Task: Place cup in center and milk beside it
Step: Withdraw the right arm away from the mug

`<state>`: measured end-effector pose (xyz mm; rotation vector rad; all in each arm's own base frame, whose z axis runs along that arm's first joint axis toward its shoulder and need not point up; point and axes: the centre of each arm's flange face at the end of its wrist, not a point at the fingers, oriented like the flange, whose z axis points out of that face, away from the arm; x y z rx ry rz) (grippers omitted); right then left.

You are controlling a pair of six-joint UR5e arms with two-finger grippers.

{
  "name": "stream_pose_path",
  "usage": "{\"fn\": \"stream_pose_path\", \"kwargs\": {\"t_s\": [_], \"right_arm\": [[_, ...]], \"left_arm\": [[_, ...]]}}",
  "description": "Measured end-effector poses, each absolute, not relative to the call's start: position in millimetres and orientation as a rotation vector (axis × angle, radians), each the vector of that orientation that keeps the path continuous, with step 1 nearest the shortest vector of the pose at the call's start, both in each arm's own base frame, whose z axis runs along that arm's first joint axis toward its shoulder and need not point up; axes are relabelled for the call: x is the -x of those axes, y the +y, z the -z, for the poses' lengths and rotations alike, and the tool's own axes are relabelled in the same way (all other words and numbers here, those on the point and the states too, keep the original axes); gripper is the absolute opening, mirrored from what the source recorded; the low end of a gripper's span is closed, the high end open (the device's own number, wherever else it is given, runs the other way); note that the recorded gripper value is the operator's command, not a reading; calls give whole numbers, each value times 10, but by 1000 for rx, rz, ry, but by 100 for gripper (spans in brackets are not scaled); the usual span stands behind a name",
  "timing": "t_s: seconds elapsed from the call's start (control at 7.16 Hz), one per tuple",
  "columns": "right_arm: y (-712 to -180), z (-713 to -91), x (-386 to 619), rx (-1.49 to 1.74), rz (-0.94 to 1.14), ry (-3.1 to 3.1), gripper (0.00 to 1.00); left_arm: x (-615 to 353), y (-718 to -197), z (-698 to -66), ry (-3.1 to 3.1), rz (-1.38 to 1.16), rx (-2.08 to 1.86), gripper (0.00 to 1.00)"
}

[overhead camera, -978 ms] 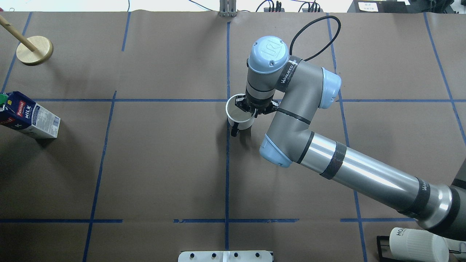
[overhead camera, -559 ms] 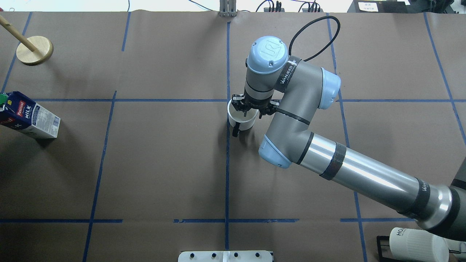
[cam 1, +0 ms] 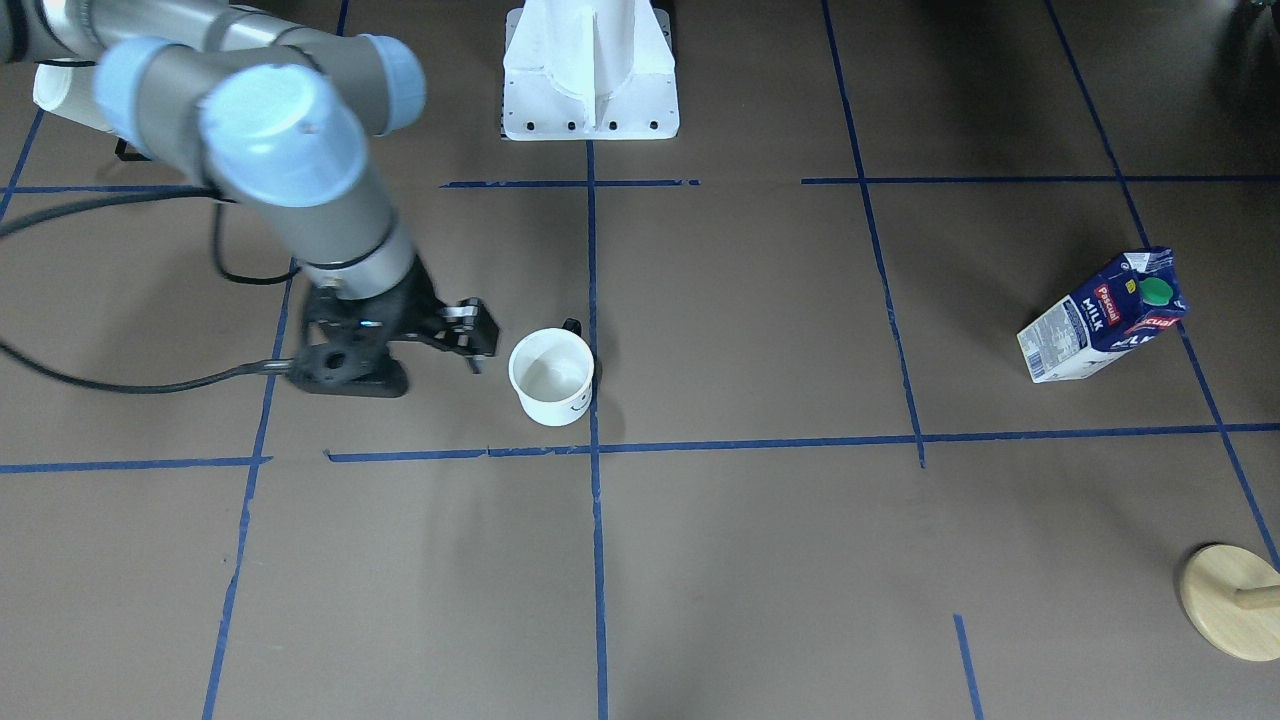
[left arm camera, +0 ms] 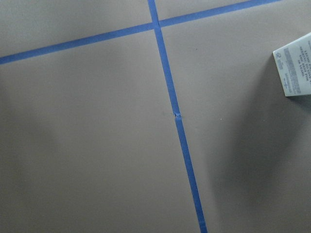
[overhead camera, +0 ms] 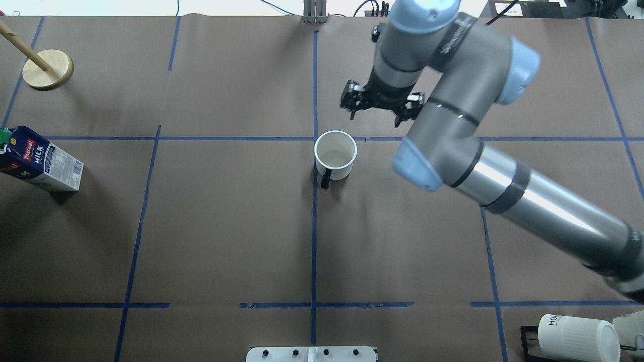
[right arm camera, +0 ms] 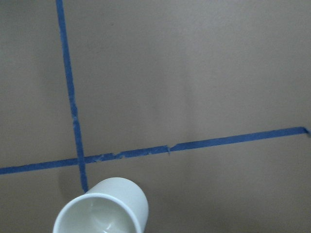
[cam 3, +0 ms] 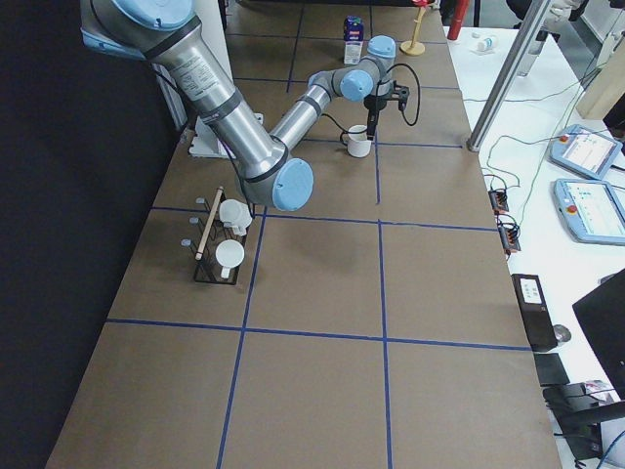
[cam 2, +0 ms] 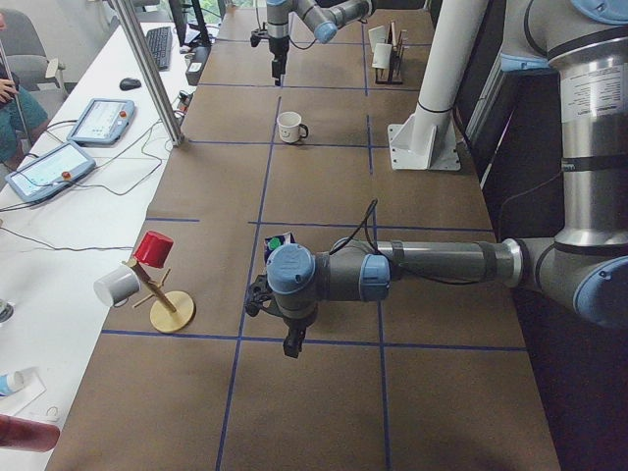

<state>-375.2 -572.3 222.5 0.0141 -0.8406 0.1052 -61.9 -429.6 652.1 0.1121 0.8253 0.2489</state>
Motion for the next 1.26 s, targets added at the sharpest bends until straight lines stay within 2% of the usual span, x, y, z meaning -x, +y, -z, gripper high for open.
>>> {"fn": "stream_pose_path", "kwargs": {"t_s": [0.56,0.98,1.26], "right_arm": [[-5950,-3891,1764,-86,151,-800,99],[-5357,-5410,334,-98,295,-743,99],[-4792,-5891,-256,-93,287,-735,99]], "left_arm": [[618,-4797,-6030,808,-261,-250,100],[542,-4925,-5563,834,-208,-279,100],[267,-4943,-5284,855,-155,-248,100]]}}
